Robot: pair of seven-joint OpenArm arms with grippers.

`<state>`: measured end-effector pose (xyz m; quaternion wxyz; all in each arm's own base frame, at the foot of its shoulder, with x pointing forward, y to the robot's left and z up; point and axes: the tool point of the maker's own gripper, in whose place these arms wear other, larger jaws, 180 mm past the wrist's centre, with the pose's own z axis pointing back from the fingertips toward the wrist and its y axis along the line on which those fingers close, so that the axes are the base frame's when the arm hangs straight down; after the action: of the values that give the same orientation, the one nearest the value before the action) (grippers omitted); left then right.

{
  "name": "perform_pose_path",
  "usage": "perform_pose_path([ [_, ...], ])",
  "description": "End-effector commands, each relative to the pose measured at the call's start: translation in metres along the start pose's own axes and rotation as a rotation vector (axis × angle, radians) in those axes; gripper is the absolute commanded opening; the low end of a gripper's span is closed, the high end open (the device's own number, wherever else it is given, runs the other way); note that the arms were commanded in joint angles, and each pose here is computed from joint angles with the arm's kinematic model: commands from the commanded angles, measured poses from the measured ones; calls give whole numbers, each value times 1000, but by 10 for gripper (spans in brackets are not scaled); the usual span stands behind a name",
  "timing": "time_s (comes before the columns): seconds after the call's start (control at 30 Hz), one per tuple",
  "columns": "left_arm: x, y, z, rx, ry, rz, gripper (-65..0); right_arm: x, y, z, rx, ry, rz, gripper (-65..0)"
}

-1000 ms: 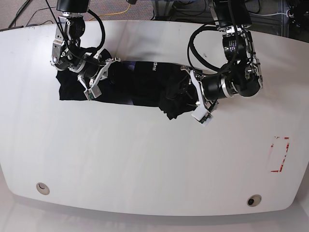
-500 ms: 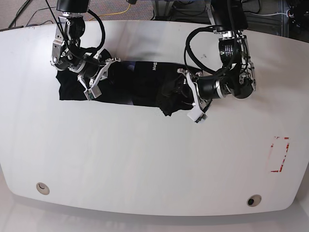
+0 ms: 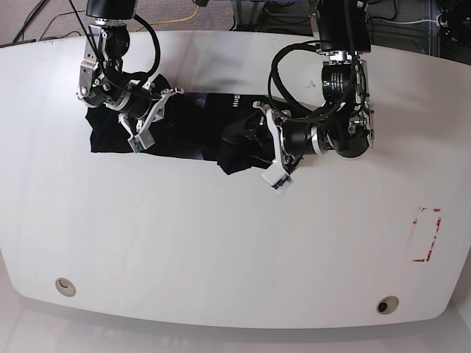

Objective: Layout the t-shirt on the table in an organized manner, then fold the t-shirt properly
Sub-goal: 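Carry the held end with the left gripper over the strip's middle, then lower the end onto the strip and open the left gripper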

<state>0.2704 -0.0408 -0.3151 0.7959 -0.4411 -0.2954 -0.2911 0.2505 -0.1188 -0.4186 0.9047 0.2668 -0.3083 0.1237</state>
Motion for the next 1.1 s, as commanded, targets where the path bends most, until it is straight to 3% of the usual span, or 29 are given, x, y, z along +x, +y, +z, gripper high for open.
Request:
perform_pose_path([
  [0.0, 16, -3, 3, -10, -46, -25, -300, 10, -2, 3, -6, -22, 22, -644],
  [0.17, 23, -6, 1, -17, -62, -34, -169, 10, -2, 3, -6, -22, 22, -644],
  [0.73, 71, -8, 8, -28, -139, -124, -162, 9, -3, 3, -5, -20, 20, -644],
  [0.87, 82, 16, 29, 60, -132, -162, -165, 10, -3, 3, -6, -22, 20, -644],
  [1.07, 85, 61, 65, 278, -54, -216, -175, 11, -3, 3, -7, -23, 21, -644],
])
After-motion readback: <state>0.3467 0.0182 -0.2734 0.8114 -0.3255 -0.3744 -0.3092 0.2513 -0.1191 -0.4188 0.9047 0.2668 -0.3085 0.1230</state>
